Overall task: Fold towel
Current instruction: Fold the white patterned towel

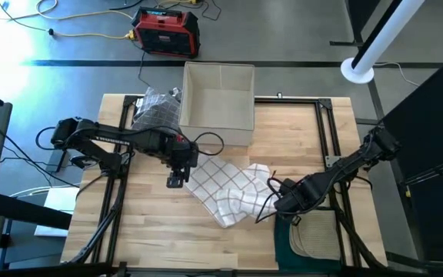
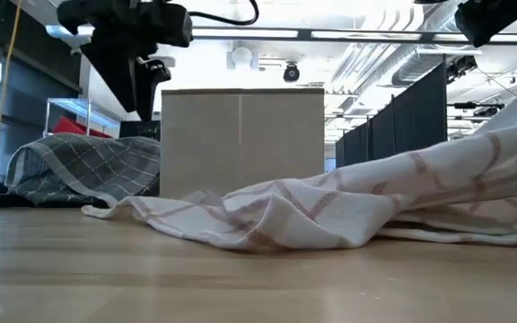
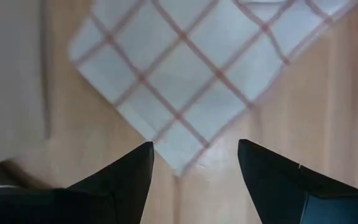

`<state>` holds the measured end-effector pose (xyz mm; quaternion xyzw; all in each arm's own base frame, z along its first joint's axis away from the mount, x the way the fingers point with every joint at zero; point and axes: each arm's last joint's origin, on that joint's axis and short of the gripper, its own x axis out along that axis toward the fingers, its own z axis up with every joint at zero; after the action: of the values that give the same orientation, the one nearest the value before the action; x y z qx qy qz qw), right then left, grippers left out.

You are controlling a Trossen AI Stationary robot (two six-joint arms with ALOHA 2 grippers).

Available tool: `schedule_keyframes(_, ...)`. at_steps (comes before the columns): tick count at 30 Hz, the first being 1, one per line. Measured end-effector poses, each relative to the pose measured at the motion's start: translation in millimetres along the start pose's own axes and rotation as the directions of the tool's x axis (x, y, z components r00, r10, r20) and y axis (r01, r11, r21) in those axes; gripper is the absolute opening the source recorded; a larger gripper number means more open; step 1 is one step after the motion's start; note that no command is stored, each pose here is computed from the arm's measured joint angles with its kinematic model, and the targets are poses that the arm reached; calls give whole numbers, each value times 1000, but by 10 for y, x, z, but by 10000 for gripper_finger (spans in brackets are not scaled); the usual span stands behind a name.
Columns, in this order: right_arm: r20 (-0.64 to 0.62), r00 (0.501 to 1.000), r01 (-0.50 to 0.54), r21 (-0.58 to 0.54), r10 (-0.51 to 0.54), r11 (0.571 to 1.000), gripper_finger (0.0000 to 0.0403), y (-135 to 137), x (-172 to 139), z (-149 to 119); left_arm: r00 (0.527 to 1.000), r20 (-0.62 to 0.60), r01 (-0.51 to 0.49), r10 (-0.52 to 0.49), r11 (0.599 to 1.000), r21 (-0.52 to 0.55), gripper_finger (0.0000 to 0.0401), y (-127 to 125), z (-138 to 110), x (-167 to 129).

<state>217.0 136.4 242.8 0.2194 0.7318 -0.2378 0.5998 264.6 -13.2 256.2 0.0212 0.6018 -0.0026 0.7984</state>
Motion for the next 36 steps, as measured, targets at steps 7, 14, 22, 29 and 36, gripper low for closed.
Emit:
schedule_keyframes(7, -85, 995, -54, 59, 58, 997, 131, -68, -95, -43, 997, 43, 67, -71, 993, 96, 227, -9, 30, 15)
schedule_keyframes(14, -21, 985, -167, 118, 170, 979, 174, -168, -269, -101, 998, -26, 57, -52, 962, 266, 227, -51, -329, 278)
schedule_keyframes(22, 84, 981, -184, 133, 174, 974, 174, -193, -315, -128, 979, -206, 98, 9, 858, 504, 227, -69, -771, 610)
schedule_keyframes(29, 157, 969, -212, 147, 189, 966, 174, -162, -322, -97, 995, -89, 22, 46, 771, 637, 227, -88, -681, 653)
schedule_keyframes(36, 174, 963, -231, 148, 205, 962, 174, -145, -328, -88, 995, -97, 63, 8, 710, 702, 227, -99, -641, 750)
